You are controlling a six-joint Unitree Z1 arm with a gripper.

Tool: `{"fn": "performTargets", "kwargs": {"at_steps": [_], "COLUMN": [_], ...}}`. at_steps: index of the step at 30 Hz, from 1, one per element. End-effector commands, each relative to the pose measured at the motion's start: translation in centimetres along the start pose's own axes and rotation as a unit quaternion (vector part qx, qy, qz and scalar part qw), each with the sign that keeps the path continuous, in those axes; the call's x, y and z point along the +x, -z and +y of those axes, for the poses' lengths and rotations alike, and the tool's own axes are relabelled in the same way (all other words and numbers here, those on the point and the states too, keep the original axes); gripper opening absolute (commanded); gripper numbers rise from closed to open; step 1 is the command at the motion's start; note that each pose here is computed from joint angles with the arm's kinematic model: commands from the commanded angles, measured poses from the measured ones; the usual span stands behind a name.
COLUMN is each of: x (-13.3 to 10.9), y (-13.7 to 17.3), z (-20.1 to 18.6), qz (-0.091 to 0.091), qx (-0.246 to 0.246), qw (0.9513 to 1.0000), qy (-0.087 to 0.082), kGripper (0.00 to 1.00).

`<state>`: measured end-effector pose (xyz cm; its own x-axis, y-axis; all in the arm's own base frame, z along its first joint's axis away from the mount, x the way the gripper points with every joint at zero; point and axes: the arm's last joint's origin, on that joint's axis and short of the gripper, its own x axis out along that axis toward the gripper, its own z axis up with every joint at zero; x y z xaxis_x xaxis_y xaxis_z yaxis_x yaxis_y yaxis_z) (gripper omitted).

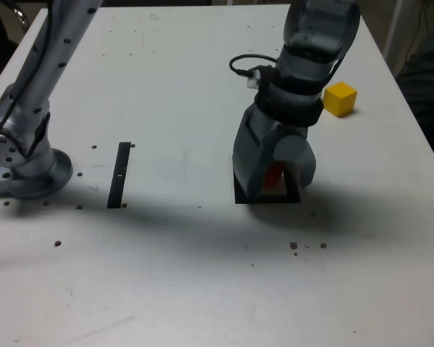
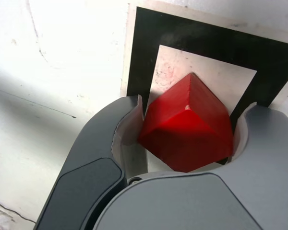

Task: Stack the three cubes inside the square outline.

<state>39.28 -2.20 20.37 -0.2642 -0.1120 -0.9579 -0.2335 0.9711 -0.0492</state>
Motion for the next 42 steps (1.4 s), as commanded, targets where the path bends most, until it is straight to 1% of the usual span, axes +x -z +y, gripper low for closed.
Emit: {"fn": "performTargets", "kwargs": {"at_steps": [1,3,4,5,16,20,23,26,32,35,42], "x": [0.2,0.2,0.2,0.2,0.2,-0.3,-1.1,-2.1,-4.2,-5.2,-7.2], "y": [-0.2,-0.3,-0.3,-0.3,0.1,0.6,1.3,2.2,3.8,4.3,4.0], "z": [0.1,0.1,0.1,0.2,0.3,0.4,0.6,0.8,1.4,1.9,3.7], "qz": [-0.001,-0.005,-0.006,-0.007,-0.017,-0.024,-0.034,-0.045,-0.065,-0.075,-0.082], "qx": [0.008,0.014,0.016,0.017,0.018,0.019,0.019,0.020,0.019,0.022,0.048], "qw": [1.0000,0.9999,0.9998,0.9998,0.9996,0.9995,0.9992,0.9987,0.9964,0.9949,0.9925], "qy": [0.003,0.005,0.006,0.006,0.008,0.006,-0.003,-0.016,-0.050,-0.064,-0.076], "kGripper": [0.69,0.86,0.90,0.92,0.98,0.99,0.99,0.99,0.99,1.00,1.00]}}
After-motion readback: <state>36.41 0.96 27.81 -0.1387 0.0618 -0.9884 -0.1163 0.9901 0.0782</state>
